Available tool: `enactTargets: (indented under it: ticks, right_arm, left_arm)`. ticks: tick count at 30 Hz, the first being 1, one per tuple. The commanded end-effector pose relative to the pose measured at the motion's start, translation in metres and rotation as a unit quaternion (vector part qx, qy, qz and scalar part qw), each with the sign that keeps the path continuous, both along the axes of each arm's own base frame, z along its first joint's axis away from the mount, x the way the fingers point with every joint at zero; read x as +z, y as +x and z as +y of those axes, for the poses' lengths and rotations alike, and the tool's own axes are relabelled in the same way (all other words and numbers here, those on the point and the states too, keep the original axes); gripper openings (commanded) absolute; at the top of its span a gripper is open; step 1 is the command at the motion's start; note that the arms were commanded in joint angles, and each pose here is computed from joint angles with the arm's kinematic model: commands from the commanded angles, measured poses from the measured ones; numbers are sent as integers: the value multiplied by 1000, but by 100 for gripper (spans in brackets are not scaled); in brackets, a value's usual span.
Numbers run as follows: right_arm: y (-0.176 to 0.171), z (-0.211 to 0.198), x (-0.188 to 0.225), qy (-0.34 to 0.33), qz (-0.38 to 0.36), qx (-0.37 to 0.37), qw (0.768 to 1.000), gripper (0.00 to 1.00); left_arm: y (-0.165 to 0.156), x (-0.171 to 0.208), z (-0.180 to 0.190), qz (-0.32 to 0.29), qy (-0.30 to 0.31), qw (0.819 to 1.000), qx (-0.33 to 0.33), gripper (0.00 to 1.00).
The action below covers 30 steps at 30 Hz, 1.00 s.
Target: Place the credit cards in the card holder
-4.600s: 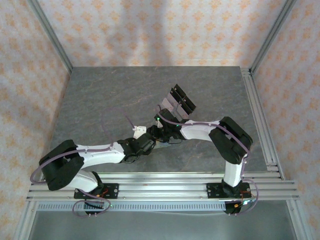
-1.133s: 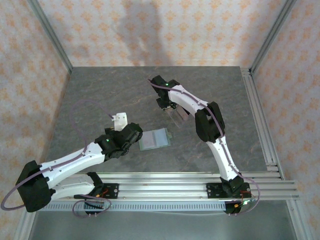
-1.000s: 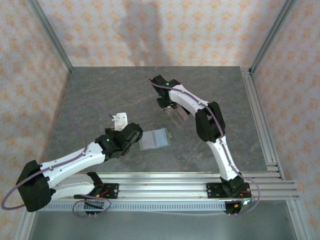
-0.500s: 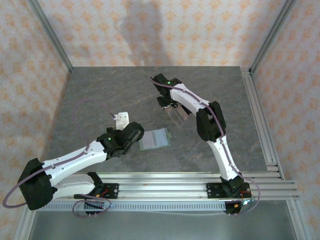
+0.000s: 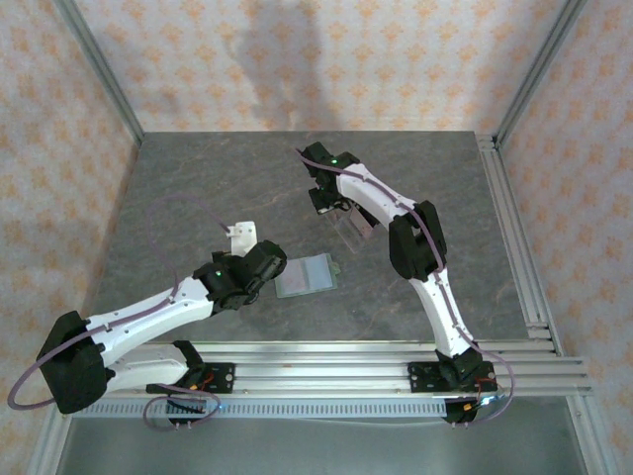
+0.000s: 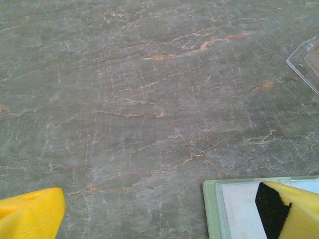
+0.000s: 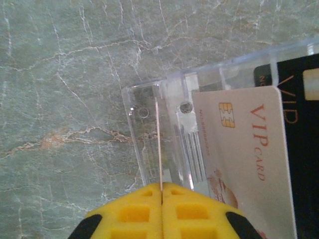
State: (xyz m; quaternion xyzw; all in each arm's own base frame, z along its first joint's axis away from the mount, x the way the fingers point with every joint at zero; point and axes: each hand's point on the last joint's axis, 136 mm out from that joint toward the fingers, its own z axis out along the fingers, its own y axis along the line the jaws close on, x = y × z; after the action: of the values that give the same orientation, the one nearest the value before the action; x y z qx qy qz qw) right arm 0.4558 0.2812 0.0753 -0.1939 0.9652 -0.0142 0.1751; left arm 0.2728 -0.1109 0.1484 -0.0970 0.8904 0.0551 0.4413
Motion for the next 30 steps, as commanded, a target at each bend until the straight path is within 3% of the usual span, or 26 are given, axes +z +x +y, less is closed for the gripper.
enactTargets:
  ticks: [1,8,17,23,30]
  right_arm:
    - [2,-3,7,1,6,-4,1000,3]
    - [0,-1,25,16,2,2,1000,0]
    - [-16,14,113,135,-50,1,990,0]
    - [-50,15,139,232,-60,-10,971,0]
    - [-107,7,120,365,-40,-55,929,0]
  left_arm:
    - [2,5,3,6,14,1000,2,100]
    - [3,6,1,12,20,1000,-3,100]
    - [0,-3,-7,38,19,999,-32,100]
    - [-5,-29,-27,92,10,993,-77,100]
    - [-8,-52,-43,116,-5,988,-98,100]
